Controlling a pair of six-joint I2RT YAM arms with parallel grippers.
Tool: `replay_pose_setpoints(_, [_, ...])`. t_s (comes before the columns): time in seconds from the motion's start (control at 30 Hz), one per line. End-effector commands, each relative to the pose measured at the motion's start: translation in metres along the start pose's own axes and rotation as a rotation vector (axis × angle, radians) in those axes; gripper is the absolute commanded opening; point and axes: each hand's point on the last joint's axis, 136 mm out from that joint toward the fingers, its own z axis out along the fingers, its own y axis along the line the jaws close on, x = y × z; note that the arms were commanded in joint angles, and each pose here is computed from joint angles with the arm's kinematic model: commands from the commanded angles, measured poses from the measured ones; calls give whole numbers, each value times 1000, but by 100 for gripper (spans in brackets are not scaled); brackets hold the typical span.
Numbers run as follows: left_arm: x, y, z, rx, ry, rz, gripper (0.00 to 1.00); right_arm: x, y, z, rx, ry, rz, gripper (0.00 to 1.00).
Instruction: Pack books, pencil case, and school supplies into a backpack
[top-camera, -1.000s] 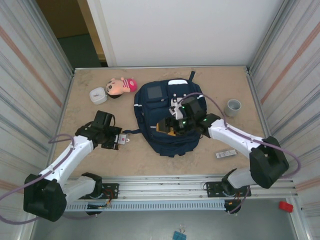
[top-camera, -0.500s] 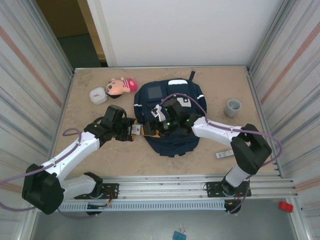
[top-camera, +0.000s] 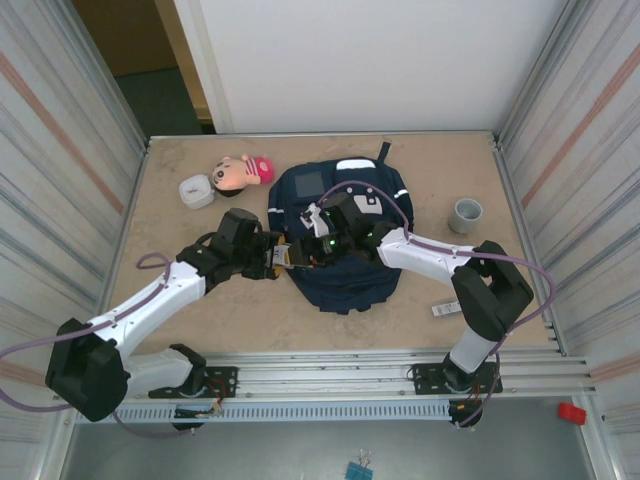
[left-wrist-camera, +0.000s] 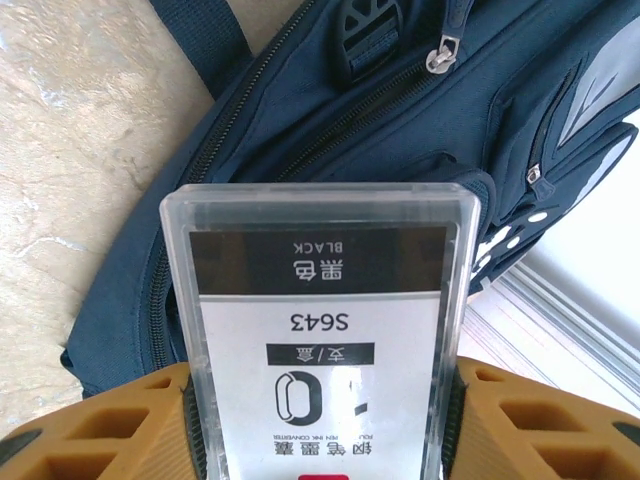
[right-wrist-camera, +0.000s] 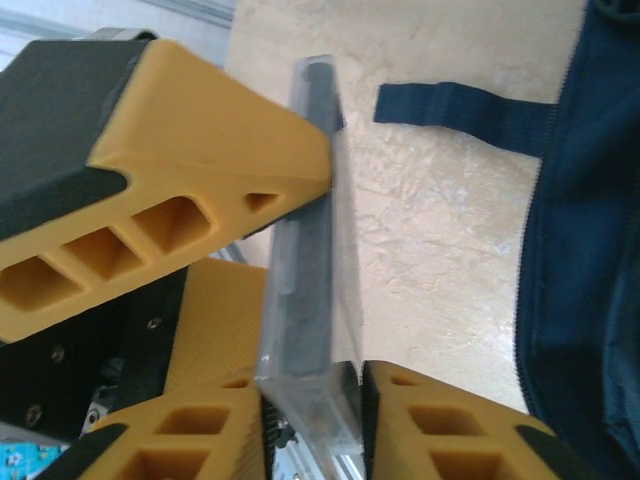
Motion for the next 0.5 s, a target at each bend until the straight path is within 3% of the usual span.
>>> replay_pose_setpoints(0.0, [15,-19,-2,53,41,4,50,-12,15,-8,-34,-34,-56,20])
replay_pose_setpoints(0.1, [17,-19,-2,52,46,8,53,-16,14,-16,-29,-62,-56,17])
replay_pose_setpoints(0.27, [15,-20,-3,57,33,43,68,-25,8,-41,-29,-116,-46,12])
replay_pose_setpoints(0.37, [11,-27,-9,62,-15,172,77,-29,-2,-65,-35,-142,-10,11])
replay_pose_setpoints(0.47, [8,-36,-16,7,-75,402,81,-34,-17,-100,-38,-187,35,11])
